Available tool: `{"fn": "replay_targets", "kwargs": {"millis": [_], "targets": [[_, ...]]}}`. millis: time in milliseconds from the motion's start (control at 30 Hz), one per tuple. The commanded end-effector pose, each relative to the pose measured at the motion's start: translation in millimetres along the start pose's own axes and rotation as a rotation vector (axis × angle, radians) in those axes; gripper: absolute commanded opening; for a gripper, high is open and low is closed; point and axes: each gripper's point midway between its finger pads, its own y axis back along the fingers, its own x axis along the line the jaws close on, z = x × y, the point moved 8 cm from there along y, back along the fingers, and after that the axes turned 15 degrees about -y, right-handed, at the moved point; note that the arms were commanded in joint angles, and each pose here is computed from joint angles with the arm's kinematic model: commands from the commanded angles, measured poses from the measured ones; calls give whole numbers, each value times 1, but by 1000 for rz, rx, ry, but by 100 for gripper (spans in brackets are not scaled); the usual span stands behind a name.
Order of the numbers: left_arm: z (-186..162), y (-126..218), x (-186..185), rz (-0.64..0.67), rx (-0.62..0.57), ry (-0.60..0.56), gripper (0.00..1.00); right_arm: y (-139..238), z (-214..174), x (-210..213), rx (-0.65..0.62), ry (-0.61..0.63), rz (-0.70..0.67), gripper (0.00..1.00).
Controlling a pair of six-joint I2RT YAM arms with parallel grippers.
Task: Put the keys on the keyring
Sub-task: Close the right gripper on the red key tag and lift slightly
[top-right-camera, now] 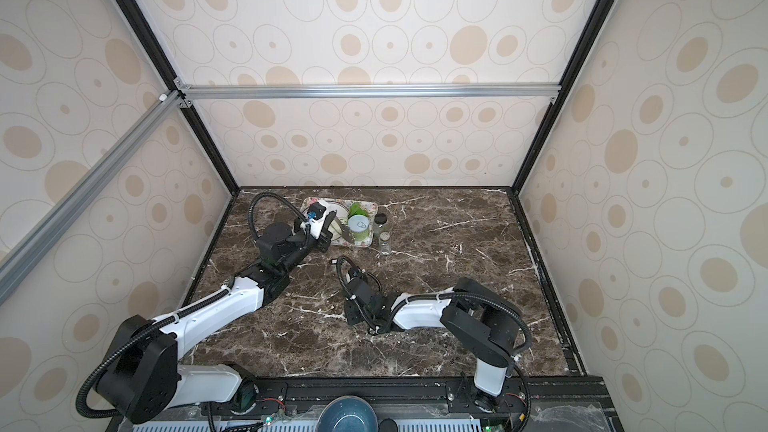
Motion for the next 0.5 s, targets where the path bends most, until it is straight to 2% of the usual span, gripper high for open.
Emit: {"fn": "replay_targets", "kwargs": {"millis": [0, 200, 467], "targets": [[17, 6, 10, 41, -70, -3, 0, -1, 3, -4, -16, -22, -30, 40], [17, 7, 10, 44, -71, -3, 0, -13, 0, 0, 20, -32, -10, 46], [17, 9, 11, 48, -74, -6, 0, -24, -7, 16, 72, -91, 125, 47]]}}
